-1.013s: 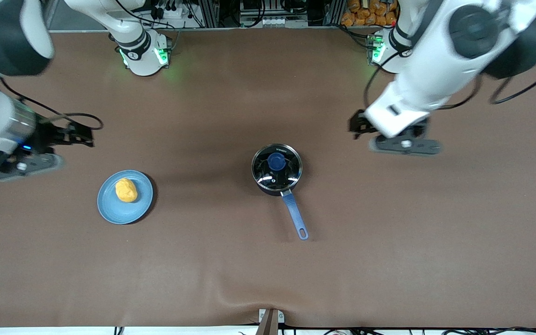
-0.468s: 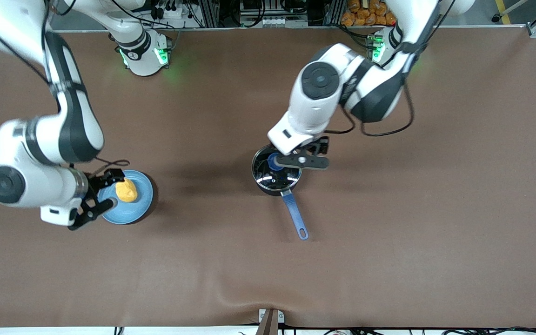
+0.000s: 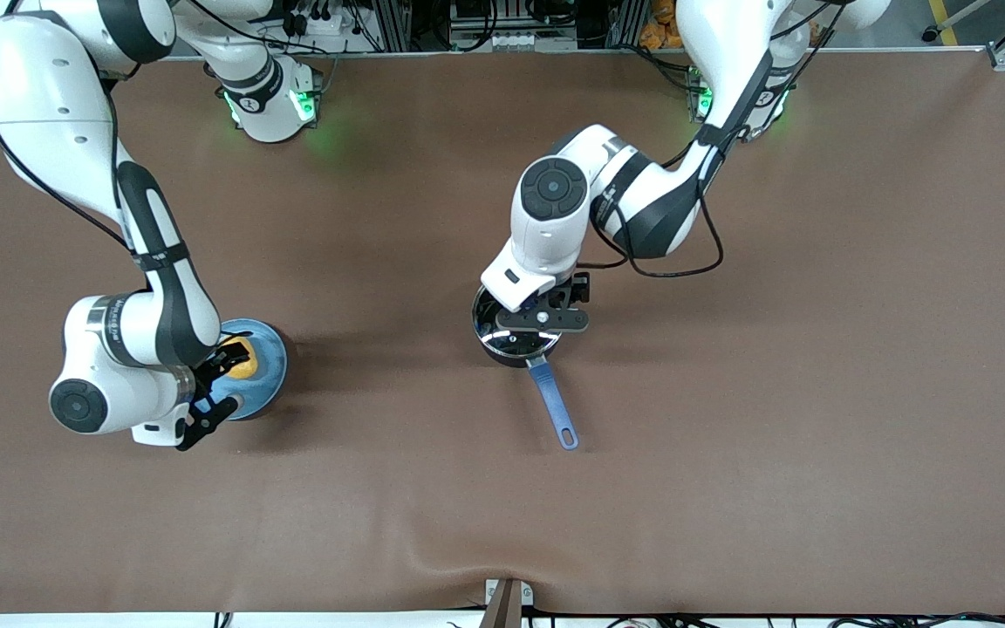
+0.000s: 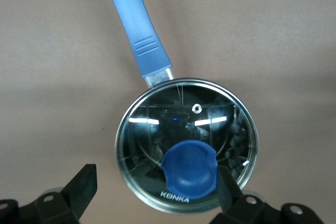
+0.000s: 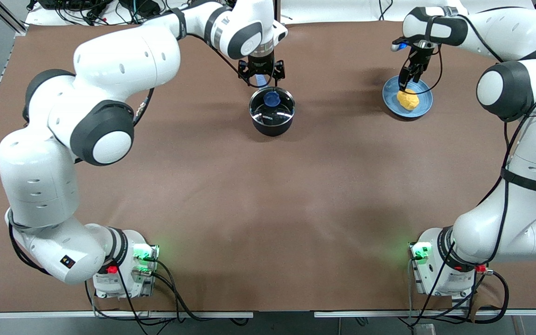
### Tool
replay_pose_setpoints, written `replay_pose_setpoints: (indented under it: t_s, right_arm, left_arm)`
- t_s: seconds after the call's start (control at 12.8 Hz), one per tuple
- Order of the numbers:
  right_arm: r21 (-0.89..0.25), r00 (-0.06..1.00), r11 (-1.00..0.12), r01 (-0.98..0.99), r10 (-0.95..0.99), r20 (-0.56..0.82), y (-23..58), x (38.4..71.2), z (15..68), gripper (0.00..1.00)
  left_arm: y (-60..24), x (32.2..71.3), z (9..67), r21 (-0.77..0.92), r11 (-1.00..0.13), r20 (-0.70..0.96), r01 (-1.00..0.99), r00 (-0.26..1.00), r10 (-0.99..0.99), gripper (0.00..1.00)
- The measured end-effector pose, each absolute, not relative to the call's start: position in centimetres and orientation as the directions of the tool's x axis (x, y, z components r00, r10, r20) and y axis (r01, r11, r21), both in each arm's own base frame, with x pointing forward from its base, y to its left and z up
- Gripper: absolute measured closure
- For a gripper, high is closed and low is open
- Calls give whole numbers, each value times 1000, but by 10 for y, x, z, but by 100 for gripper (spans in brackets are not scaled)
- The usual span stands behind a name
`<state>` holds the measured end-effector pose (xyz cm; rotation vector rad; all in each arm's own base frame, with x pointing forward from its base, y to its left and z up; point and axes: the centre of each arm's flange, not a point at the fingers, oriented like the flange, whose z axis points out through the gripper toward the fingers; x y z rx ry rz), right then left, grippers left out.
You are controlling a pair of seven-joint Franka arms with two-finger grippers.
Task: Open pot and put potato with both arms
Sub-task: 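Reach the left gripper to the lid knob while the right gripper reaches the potato, then grasp the lid knob with the left gripper while the right gripper grasps the potato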
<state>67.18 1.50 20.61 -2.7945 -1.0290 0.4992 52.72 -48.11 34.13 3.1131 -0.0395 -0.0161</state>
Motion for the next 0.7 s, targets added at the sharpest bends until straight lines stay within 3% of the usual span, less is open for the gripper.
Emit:
replay_pose_setpoints:
  t_s: [0.39, 0.7]
  right_arm:
    - [-247, 704, -756, 606, 655, -274, 9, 658, 185, 0]
    - [-264, 708, -759, 596, 651, -274, 9, 656, 183, 0]
  left_arm:
    - [-505, 515, 298, 30, -998, -7, 49, 999, 49, 0]
    - [-508, 511, 295, 28, -997, -7, 68, 998, 68, 0]
